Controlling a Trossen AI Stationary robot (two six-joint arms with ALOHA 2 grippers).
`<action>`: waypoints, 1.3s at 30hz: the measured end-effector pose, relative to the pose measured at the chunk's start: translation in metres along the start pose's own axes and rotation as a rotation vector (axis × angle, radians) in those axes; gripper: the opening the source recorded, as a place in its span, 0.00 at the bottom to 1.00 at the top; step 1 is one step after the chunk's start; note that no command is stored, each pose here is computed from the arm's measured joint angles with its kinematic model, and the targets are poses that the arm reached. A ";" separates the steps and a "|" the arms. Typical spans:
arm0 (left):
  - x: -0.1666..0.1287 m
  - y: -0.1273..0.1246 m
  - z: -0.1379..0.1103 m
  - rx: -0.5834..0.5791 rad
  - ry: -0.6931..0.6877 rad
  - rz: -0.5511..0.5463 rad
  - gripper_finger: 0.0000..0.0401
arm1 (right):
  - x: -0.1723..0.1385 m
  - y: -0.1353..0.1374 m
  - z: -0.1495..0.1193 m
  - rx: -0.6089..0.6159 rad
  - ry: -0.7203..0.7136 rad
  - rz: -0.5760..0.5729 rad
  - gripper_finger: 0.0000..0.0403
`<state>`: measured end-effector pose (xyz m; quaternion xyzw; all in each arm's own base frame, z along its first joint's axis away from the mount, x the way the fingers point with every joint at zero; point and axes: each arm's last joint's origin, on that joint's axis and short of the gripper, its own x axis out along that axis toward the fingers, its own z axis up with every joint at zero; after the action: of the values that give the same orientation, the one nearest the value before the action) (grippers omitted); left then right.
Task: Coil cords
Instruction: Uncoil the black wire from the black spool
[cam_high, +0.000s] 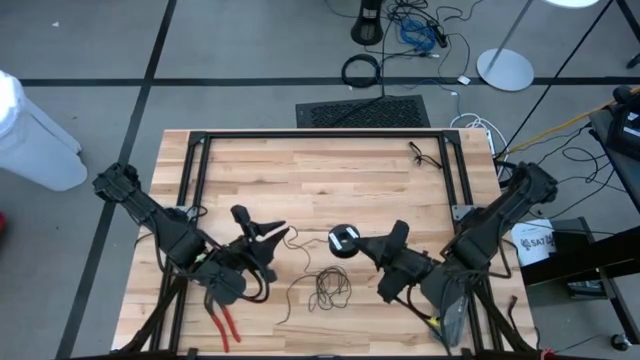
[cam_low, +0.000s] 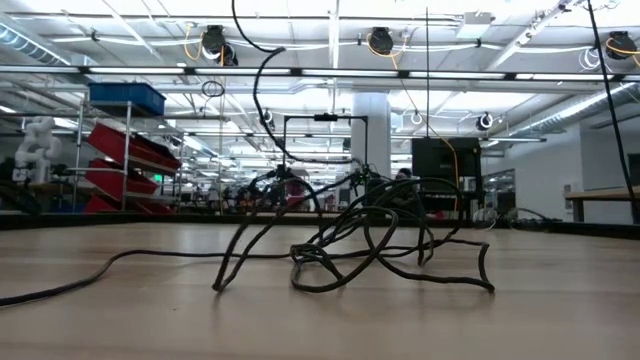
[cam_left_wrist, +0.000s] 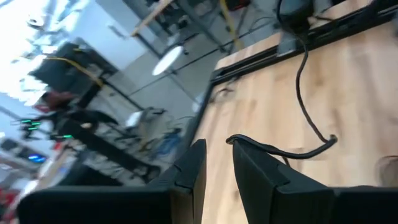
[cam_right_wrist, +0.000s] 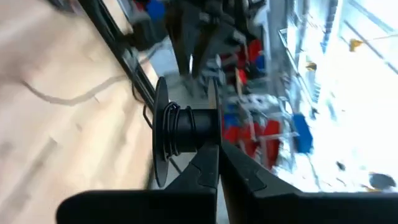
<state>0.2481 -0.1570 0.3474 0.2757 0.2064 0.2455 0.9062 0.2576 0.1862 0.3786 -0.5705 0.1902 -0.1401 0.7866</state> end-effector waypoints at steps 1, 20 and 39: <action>-0.001 0.000 0.000 0.007 0.001 0.021 0.22 | 0.001 0.001 0.000 -0.016 0.015 -0.008 0.00; -0.037 -0.010 0.001 0.159 -0.076 0.112 0.22 | 0.001 0.000 -0.003 -0.036 0.154 -0.099 0.00; -0.111 -0.012 0.036 0.083 -0.271 0.048 0.22 | 0.022 -0.007 -0.016 0.116 0.255 -0.157 0.00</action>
<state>0.1822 -0.2422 0.3947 0.3484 0.0857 0.2189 0.9074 0.2702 0.1606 0.3778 -0.5149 0.2349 -0.2834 0.7742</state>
